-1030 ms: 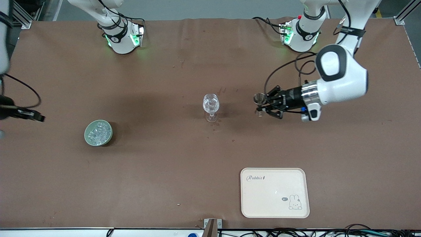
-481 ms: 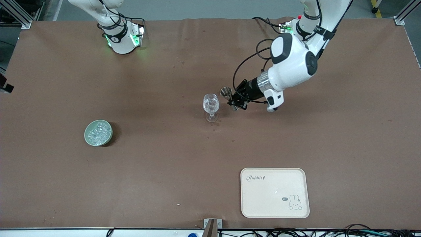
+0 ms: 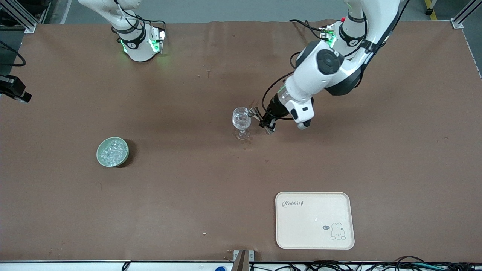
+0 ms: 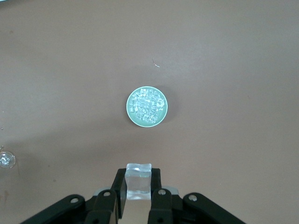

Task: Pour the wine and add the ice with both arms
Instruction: 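Tilt the metal jigger over the wine glass with the left gripper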

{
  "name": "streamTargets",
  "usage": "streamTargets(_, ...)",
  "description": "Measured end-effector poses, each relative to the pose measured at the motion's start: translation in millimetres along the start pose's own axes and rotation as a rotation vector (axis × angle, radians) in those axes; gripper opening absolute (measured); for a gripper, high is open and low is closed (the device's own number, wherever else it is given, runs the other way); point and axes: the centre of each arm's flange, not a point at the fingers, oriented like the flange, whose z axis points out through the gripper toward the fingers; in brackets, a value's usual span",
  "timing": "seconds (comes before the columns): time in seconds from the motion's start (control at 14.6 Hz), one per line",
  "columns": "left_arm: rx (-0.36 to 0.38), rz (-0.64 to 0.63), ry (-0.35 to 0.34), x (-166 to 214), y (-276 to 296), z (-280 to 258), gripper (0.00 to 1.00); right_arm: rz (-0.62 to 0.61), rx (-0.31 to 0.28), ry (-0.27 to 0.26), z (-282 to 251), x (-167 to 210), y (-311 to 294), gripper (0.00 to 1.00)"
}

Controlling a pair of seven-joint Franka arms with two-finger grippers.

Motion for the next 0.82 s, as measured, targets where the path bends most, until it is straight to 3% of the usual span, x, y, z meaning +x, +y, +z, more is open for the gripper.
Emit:
streamTargets(0.27, -0.035, 0.063, 0.1, -33.1, -12.1, 19.6, 0.22, 0.0, 0.001, 0.0, 0.0, 0.1, 0.1, 0.25)
streamTargets(0.82, -0.073, 0.252, 0.294, -49.6, -27.0, 22.9, 0.22, 0.0, 0.002, -0.001, 0.1, 0.0, -0.1, 0.25)
